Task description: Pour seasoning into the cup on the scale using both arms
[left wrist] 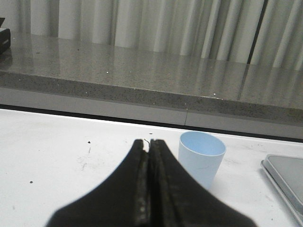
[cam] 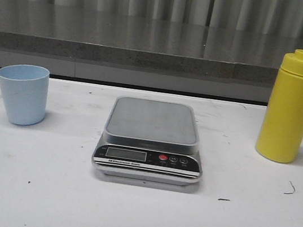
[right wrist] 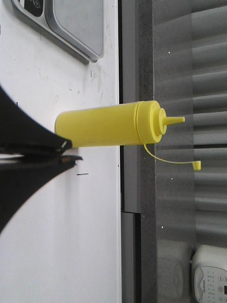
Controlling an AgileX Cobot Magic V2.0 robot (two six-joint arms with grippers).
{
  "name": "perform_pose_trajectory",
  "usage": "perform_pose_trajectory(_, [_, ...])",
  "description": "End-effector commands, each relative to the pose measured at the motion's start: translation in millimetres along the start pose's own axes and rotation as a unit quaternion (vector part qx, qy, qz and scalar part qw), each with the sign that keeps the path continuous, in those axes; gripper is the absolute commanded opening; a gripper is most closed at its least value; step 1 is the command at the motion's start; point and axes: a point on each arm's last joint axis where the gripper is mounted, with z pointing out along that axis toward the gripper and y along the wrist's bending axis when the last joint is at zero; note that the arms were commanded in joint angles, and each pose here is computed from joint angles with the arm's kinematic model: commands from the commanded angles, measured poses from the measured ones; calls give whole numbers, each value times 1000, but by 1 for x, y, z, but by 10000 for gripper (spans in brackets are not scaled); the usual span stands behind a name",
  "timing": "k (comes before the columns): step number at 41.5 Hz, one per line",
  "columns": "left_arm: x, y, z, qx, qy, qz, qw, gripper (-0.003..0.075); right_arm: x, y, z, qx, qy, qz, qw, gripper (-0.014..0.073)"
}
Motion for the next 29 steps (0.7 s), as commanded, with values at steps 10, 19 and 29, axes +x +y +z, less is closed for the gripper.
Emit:
perform_pose_trajectory(10, [-1,0,-1,5,-39,-5,999,-20,-11,1,-2,-5,-53,-5,999,-120])
perform_pose_trajectory(19, [-1,0,-1,5,-39,-5,999,-20,-11,1,-2,-5,-53,-5,999,-120])
perform_pose_trajectory(29, [-6,0,-1,7,-69,-5,998,-20,-14,1,-2,-6,-69,-6,998,-120])
